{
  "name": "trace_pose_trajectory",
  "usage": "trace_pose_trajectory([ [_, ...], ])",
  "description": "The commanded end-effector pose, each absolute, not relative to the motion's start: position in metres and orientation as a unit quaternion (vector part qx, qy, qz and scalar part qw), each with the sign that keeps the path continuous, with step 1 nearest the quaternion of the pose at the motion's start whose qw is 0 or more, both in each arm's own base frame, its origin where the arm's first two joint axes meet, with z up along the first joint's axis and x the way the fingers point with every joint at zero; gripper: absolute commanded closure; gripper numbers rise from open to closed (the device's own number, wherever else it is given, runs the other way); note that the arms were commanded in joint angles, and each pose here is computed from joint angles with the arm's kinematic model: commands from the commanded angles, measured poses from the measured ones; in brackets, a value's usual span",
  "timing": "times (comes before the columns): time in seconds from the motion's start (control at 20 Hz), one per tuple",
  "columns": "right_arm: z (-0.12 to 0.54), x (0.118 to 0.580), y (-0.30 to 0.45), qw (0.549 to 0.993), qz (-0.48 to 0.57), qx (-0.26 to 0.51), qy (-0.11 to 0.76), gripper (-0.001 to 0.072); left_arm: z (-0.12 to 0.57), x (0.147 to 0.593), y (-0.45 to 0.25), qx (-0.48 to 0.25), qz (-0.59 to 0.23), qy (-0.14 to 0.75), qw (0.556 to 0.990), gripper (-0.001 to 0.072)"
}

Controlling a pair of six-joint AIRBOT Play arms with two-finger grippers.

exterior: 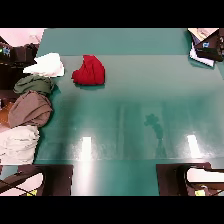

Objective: Fold the shirts.

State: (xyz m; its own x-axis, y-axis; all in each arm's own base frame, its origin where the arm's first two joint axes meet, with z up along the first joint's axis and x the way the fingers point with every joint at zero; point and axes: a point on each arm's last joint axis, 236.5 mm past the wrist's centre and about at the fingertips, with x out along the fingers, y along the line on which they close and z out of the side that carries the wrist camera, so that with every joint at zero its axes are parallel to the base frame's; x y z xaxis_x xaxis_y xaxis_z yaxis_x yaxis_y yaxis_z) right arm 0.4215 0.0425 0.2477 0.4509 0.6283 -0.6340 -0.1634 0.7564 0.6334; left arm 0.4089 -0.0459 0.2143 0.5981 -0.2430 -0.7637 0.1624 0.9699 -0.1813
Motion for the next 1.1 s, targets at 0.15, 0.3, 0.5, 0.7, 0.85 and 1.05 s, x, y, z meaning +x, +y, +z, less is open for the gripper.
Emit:
trace_pose_trajectory([
  [0.15,0.247,0.422,0.043,0.814,0.243,0.250,0.465,0.0696,0.214,0.409,-0.046,-0.046,-0.113,0.434,0.893,0.0682],
  [0.3,0.247,0.422,0.043,0.814,0.243,0.250,0.465,0.0696,0.214,0.409,-0.046,-0.046,-0.113,0.434,0.893,0.0682],
  [0.5,0.247,0.422,0.043,0.814,0.243,0.250,0.465,0.0696,0.214,0.409,-0.046,-0.046,-0.113,0.434,0.893,0.0682],
  [0.7,0.247,0.422,0.043,0.814,0.243,0.250,0.465,0.0696,0.215,0.409,-0.046,-0.048,-0.113,0.433,0.893,0.0682],
  [0.85,0.248,0.422,0.043,0.814,0.243,0.250,0.464,0.0696,0.228,0.421,-0.061,-0.076,-0.136,0.400,0.903,0.0680],
  [1.05,0.253,0.431,0.041,0.824,0.239,0.256,0.446,0.0696,0.214,0.460,-0.082,-0.132,-0.168,0.382,0.899,0.0165],
])
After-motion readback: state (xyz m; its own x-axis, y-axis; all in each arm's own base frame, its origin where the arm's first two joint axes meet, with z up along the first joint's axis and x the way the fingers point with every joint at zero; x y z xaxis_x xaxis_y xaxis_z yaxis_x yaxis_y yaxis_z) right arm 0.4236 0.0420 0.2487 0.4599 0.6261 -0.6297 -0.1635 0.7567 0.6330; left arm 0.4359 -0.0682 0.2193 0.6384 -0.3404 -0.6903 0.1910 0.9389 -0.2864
